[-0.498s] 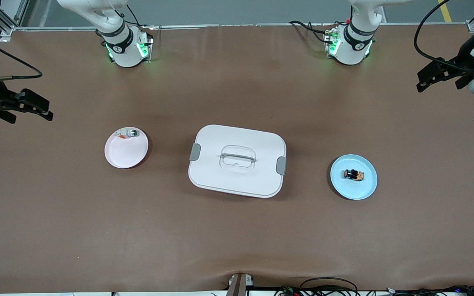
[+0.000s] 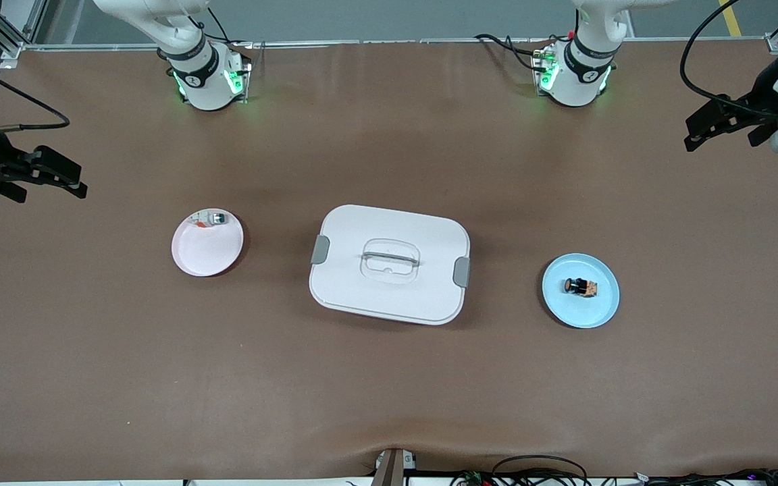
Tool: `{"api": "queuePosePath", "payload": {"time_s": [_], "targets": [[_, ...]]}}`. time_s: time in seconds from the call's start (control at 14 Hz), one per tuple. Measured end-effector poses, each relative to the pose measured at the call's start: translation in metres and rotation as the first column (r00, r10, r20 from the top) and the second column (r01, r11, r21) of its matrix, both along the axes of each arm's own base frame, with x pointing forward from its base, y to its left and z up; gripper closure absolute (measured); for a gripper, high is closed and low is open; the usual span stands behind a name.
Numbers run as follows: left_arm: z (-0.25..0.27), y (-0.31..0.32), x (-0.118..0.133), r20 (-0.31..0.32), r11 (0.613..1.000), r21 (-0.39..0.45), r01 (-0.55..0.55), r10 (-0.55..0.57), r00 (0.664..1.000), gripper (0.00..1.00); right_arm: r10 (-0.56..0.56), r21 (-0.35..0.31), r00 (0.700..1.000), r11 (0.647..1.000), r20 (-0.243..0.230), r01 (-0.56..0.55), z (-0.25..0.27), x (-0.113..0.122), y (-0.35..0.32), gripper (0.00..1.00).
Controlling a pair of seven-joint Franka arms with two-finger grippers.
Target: Transfer orange switch to right arm and place
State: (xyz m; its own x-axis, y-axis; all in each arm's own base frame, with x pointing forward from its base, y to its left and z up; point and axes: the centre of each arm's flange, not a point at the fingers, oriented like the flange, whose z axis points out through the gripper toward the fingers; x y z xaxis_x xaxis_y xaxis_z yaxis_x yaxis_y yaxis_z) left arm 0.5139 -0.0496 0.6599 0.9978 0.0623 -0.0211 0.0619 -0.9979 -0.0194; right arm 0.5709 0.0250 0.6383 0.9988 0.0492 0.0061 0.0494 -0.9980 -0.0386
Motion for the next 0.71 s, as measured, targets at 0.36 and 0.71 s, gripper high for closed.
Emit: {"api": "queuePosePath", "payload": {"time_s": [0.36, 0.71], "targets": [[-0.023, 0.002, 0.017, -0.026, 1.0, -0.005, 0.002, -0.002, 1.0, 0.0, 0.001, 0.001, 1.0, 1.0, 0.0, -0.001, 0.0, 0.0, 0.0, 0.0], [-0.072, -0.002, 0.048, -0.01, 1.0, -0.015, 0.014, -0.015, 1.0, 0.0, 0.001, 0.0, 1.0, 1.0, 0.0, -0.001, 0.0, 0.0, 0.0, 0.0]]}}
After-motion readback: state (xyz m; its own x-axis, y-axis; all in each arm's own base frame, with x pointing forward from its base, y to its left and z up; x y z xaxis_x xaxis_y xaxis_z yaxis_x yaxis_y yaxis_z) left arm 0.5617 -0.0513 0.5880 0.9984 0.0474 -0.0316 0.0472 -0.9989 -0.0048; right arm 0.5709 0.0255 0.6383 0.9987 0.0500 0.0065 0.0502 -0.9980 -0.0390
